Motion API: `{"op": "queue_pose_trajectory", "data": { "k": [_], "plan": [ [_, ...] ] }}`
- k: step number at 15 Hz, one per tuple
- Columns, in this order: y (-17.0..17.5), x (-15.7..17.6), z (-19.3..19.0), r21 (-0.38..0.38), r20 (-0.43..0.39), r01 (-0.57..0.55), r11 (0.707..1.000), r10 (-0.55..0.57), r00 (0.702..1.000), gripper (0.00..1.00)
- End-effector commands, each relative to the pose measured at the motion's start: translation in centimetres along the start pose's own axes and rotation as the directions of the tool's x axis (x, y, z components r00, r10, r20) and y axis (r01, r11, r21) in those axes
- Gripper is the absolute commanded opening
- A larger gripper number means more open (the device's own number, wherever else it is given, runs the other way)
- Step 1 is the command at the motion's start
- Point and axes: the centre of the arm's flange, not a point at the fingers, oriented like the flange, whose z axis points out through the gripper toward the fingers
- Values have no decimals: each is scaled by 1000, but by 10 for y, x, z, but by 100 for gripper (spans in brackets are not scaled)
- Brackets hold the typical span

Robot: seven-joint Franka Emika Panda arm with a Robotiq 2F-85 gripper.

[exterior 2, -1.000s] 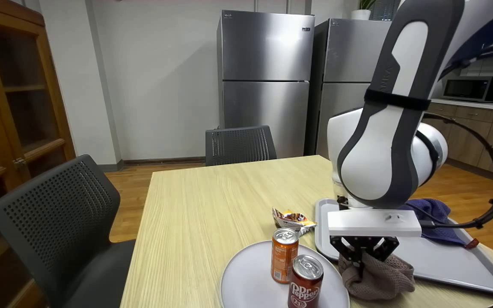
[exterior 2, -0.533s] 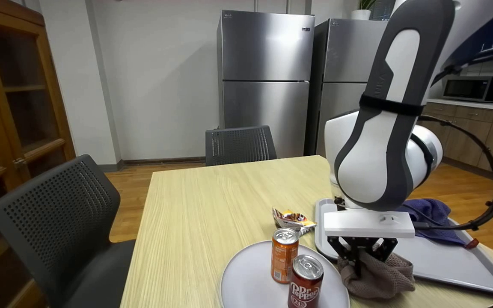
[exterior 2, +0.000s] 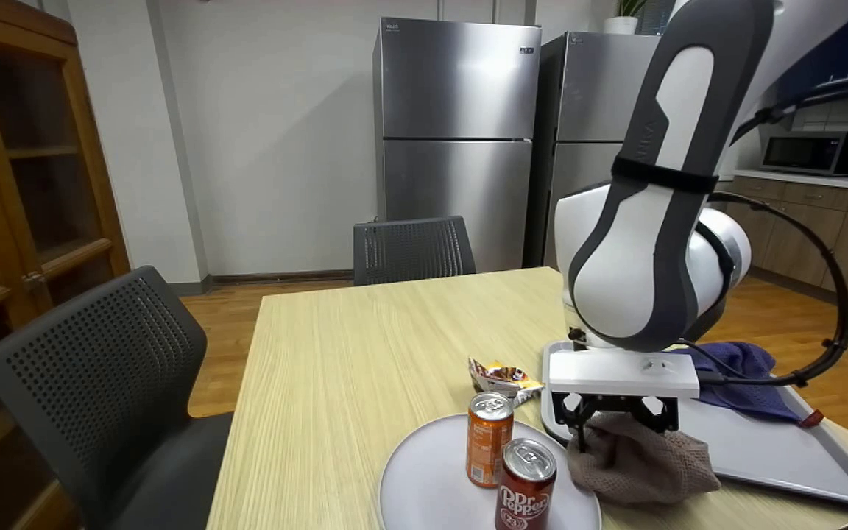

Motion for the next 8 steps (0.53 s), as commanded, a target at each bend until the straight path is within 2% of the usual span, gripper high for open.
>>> {"op": "queue_pose_trajectory", "data": {
  "k": [1, 8],
  "plan": [
    [3, 3, -26, 34, 7, -5, 999, 4, 1000, 100],
    [6, 17, -60, 95, -20, -21, 995, 23, 1000, 100]
  ]
}}
